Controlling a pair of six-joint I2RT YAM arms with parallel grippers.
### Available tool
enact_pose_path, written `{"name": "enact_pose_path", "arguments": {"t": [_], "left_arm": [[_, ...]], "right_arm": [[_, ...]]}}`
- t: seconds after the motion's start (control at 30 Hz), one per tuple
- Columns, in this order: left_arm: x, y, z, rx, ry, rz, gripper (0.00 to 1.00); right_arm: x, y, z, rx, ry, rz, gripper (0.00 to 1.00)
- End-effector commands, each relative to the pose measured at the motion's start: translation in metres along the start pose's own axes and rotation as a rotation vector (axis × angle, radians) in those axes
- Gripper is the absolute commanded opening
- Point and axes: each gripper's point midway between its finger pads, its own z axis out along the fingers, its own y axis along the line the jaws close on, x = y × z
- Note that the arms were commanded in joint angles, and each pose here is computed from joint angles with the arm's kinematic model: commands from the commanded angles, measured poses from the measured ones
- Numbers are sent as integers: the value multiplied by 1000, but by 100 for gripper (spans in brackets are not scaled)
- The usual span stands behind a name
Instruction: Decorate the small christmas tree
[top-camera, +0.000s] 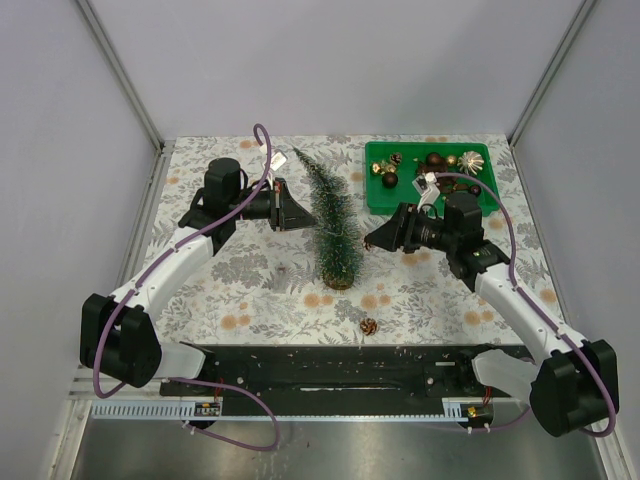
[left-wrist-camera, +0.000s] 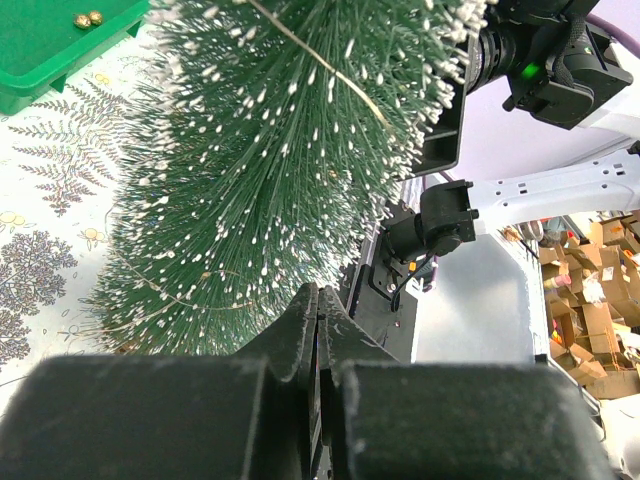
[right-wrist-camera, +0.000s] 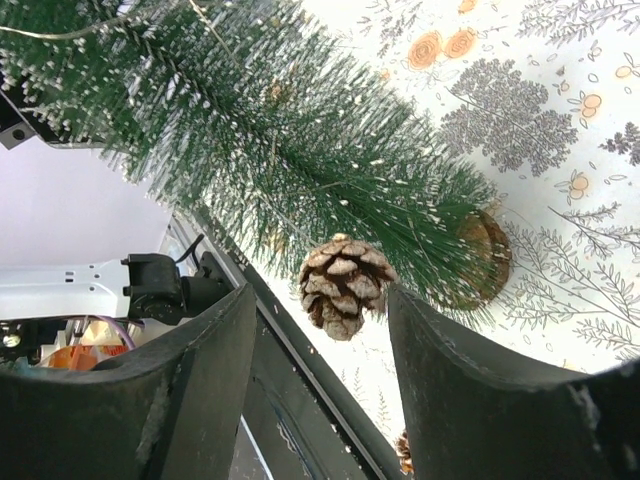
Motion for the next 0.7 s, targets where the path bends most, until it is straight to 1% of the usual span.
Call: {"name": "enact_pose_path", "arguments": {"t": [0.0,0.17,0.27,0.37,0.47,0.5,0.53,0.6,0.63,0.67], "left_arm": [[-14,-22,-6,45,-27,87,0],[-12,-22,-7,39,-17,77,0],[-13,-22,-9,32,-11,78,0],[-14,-23,-11,22,0,85,10],[-12,-25,-14,14,11,89,15],[-11,-26,-16,11,13,93,18],[-12,-26,-17,7,14,98,24],[-11,-27,-20,-6,20,99,41],[-10,-27,-22,-14,24,105,51],[-11,-27,-23,-25,24,111,58]], "right_arm": [[-3,0,-4,30,-22,-30,64],[-13,-8,-10,111,-67,-42,70],[-27,-12,-18,169,-125,-56,76],[-42,-14,-27,214,-179,-63,79],[-55,-18,-33,260,-212,-67,80],[-60,-19,-35,277,-229,-65,80],[-65,-23,-38,301,-248,-62,80],[-77,-34,-42,356,-284,-42,82],[-86,-42,-43,395,-304,-30,82],[-93,-50,-44,437,-315,-19,82]]}}
